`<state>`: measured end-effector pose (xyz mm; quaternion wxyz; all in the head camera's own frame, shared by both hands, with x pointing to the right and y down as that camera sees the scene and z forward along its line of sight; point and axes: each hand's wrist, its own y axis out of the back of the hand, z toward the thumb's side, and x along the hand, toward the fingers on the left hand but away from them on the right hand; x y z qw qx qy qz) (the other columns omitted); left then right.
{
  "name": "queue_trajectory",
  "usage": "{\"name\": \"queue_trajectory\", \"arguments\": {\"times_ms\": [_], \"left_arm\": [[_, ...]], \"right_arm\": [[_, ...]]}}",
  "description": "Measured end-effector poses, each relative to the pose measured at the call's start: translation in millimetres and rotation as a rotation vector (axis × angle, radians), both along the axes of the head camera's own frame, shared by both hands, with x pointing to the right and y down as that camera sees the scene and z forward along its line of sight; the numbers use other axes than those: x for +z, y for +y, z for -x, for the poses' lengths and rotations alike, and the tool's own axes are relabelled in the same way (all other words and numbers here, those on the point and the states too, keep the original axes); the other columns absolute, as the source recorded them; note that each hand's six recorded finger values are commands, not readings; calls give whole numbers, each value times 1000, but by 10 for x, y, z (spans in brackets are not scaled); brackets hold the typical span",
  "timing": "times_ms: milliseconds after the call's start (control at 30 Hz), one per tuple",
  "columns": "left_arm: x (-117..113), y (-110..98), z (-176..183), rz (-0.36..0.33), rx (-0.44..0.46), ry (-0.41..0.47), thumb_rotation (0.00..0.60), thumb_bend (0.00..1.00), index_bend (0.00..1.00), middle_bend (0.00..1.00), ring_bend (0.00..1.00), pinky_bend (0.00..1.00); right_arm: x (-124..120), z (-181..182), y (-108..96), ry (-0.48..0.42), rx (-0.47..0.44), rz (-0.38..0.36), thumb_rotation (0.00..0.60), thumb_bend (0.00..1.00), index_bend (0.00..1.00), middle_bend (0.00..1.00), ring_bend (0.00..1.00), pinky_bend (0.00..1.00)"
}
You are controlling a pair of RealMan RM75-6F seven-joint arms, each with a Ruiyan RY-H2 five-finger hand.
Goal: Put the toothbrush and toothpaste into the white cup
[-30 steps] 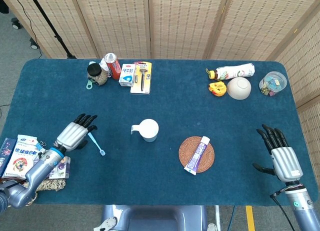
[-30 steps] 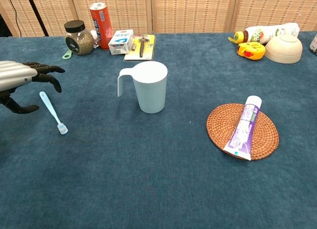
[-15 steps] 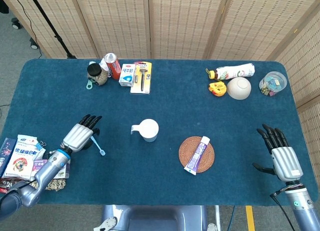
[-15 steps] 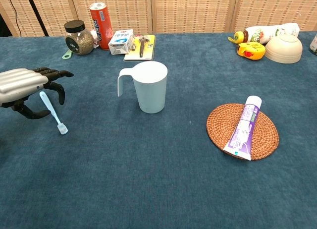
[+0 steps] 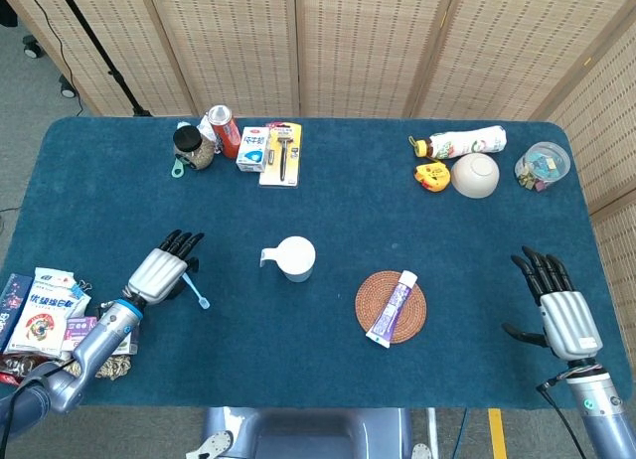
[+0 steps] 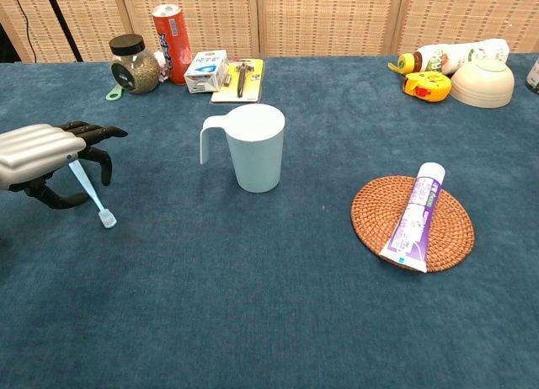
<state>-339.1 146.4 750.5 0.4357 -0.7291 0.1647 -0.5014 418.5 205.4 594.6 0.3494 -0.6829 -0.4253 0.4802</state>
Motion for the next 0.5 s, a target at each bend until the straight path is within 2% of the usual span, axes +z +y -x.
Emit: {"name": "queue_trajectory", "arguments": {"times_ms": [267, 500], "left_arm": [[43, 29, -52, -33, -12, 2, 600, 439, 618, 0, 0, 0], [32, 15, -37, -59, -26, 8, 600, 447, 643, 0, 0, 0]], "right_arm": [[-5, 1, -3, -5, 1, -1, 600, 0, 0, 0, 0, 0], [0, -6, -5, -8, 2, 3, 600, 0, 0, 0, 0, 0]]}}
